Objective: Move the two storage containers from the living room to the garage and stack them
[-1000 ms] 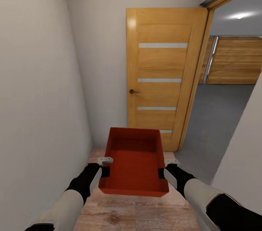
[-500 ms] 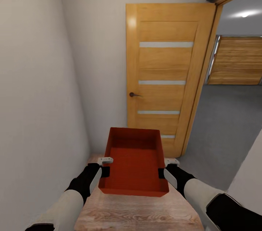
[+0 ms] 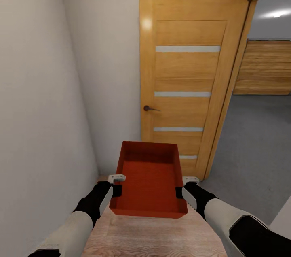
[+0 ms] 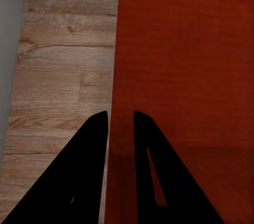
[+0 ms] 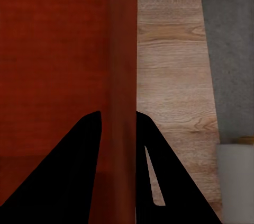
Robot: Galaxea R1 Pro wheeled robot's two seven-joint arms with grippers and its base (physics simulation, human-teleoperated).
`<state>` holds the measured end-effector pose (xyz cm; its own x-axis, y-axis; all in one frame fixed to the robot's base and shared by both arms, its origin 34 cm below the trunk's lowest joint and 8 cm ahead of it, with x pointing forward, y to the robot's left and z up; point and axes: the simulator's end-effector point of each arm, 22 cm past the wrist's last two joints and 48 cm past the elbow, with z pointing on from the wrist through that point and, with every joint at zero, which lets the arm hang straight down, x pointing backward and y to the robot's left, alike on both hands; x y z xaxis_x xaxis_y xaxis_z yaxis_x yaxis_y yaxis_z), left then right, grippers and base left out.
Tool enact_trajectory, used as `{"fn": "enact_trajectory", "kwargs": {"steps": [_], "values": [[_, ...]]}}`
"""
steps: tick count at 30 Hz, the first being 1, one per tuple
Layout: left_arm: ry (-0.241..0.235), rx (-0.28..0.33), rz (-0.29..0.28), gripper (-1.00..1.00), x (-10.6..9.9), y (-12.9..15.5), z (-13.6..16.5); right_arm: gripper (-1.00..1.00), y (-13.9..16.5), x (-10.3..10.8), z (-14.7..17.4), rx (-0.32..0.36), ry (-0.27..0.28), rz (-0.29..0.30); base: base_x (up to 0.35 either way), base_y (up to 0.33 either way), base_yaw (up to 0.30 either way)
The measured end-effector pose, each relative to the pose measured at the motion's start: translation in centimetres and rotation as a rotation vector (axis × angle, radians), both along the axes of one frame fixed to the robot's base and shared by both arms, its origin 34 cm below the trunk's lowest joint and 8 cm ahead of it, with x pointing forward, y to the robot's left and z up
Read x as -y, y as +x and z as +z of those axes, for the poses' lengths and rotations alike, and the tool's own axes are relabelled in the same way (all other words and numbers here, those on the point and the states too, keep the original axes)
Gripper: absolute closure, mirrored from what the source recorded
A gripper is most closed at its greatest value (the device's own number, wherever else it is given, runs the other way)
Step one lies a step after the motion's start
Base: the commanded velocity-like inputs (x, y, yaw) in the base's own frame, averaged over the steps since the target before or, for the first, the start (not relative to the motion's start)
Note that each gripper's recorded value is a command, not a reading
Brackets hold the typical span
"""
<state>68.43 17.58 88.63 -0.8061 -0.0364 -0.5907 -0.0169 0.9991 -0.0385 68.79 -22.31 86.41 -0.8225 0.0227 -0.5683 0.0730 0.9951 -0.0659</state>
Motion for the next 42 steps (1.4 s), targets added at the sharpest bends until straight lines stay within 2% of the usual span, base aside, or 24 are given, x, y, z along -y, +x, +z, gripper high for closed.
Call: {"fn": "enact_trajectory", "kwargs": {"steps": [22, 42], "values": [[0.0, 0.0, 0.0, 1.0, 0.02, -0.01, -0.03, 1.0, 0.01, 0.03, 0.01, 0.0, -0.001, 0.001, 0.002, 0.0, -0.008], [0.0, 0.001, 0.0, 1.0, 0.0, -0.03, 0.03, 1.0, -0.03, 0.01, 0.06, 0.0, -0.001, 0.001, 0.031, 0.03, -0.269]]}}
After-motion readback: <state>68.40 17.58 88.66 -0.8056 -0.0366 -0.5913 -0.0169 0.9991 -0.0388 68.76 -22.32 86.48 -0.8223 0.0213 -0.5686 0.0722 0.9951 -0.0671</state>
